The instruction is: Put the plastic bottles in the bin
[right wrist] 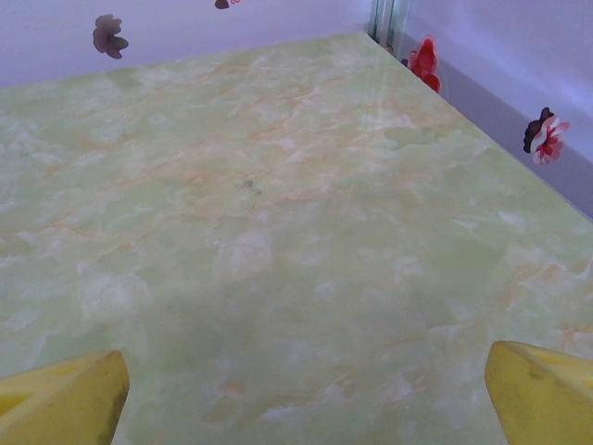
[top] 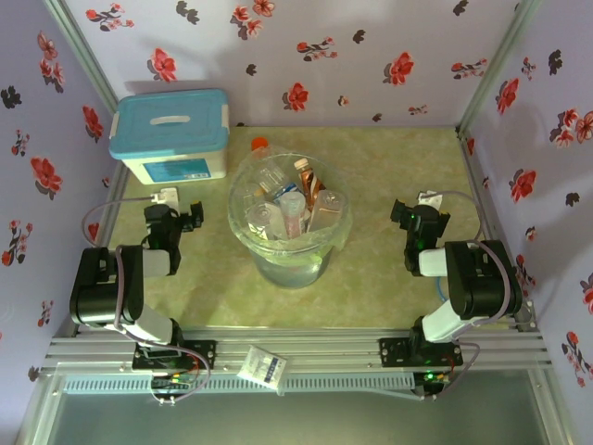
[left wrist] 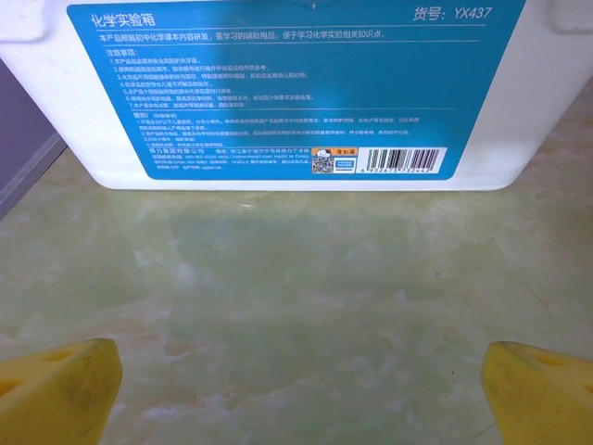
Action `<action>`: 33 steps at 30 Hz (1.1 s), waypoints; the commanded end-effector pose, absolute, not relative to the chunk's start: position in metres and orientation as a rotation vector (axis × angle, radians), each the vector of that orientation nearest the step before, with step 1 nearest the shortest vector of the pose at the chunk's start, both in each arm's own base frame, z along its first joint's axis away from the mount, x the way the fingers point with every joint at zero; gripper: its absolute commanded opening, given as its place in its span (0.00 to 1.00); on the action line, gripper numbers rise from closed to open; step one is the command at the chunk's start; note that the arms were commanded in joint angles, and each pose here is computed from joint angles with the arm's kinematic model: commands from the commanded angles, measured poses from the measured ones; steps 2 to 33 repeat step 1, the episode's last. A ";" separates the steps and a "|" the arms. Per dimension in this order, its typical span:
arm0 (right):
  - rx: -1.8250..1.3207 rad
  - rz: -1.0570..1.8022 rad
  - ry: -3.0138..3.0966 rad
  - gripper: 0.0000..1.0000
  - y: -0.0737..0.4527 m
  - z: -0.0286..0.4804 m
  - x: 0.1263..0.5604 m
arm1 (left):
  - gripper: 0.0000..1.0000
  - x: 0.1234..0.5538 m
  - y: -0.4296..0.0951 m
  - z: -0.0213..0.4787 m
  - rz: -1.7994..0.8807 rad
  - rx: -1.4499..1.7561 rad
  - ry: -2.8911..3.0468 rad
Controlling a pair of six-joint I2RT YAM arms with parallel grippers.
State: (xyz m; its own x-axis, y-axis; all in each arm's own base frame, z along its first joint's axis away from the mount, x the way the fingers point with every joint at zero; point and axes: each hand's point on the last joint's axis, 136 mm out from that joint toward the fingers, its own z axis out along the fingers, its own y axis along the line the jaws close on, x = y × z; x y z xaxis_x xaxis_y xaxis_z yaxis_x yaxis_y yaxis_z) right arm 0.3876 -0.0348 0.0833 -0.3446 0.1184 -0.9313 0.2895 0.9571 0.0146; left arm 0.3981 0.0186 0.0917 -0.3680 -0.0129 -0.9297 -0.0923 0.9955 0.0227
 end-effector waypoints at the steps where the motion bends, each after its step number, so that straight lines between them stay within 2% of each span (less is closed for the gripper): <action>1: 0.290 -0.177 1.897 0.99 -0.036 0.089 0.389 | 1.00 0.399 0.017 0.094 0.096 -0.049 1.926; 33: 0.290 -0.177 1.897 0.99 -0.036 0.089 0.389 | 1.00 0.399 0.017 0.094 0.096 -0.049 1.926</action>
